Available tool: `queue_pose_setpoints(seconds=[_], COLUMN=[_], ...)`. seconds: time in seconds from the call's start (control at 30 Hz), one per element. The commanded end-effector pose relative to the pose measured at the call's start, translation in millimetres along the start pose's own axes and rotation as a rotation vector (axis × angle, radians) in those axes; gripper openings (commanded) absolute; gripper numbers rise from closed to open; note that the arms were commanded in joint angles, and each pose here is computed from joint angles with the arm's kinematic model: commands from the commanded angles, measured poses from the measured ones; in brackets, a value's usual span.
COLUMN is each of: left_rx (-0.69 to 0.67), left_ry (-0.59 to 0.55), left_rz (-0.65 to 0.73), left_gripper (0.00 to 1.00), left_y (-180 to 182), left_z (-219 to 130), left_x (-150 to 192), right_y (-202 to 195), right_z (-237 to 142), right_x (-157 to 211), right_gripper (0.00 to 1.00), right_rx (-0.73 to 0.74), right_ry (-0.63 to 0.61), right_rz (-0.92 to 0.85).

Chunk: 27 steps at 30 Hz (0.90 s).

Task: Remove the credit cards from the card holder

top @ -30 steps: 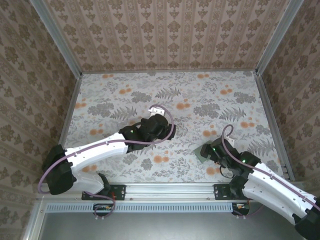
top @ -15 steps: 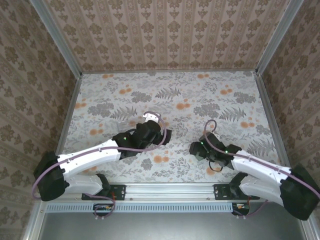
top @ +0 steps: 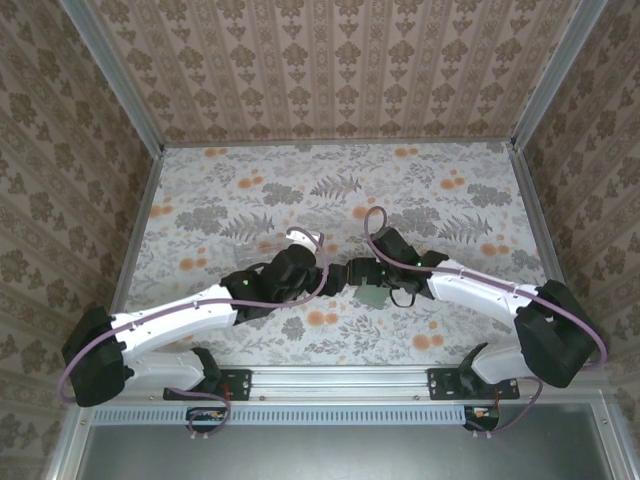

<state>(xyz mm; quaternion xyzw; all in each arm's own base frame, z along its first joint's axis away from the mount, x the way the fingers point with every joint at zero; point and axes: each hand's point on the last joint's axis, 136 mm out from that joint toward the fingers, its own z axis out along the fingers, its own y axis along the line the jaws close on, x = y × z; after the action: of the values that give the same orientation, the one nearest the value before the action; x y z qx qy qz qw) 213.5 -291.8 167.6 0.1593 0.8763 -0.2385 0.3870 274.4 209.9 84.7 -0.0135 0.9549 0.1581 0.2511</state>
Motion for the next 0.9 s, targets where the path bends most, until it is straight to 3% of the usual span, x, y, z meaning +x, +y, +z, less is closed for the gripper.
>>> queue_pose_setpoints(seconds=[0.0, 0.1, 0.27, 0.63, 0.87], left_rx=[0.001, -0.01, -0.023, -0.035, -0.033], left_ry=[-0.029, -0.062, -0.101, -0.101, -0.098], left_rz=[-0.043, -0.079, -0.151, -0.208, -0.2], left_gripper=[1.0, 1.0, 1.0, 1.0, 1.0], left_y=[1, 12, 33, 49, 48], left_z=[-2, -5, -14, -20, -21], left_x=[-9, -15, -22, -13, -14], right_y=[-24, -30, -31, -22, -23], right_z=[-19, -29, -26, 8, 13], right_x=[2, 10, 24, 36, 32], right_gripper=[0.92, 0.81, 0.47, 0.4, 0.42], right_rx=[0.186, 0.262, 0.298, 0.331, 0.368], right_ry=[0.01, -0.005, 0.034, 0.121, 0.129], right_rz=[-0.125, -0.176, -0.187, -0.236, -0.26])
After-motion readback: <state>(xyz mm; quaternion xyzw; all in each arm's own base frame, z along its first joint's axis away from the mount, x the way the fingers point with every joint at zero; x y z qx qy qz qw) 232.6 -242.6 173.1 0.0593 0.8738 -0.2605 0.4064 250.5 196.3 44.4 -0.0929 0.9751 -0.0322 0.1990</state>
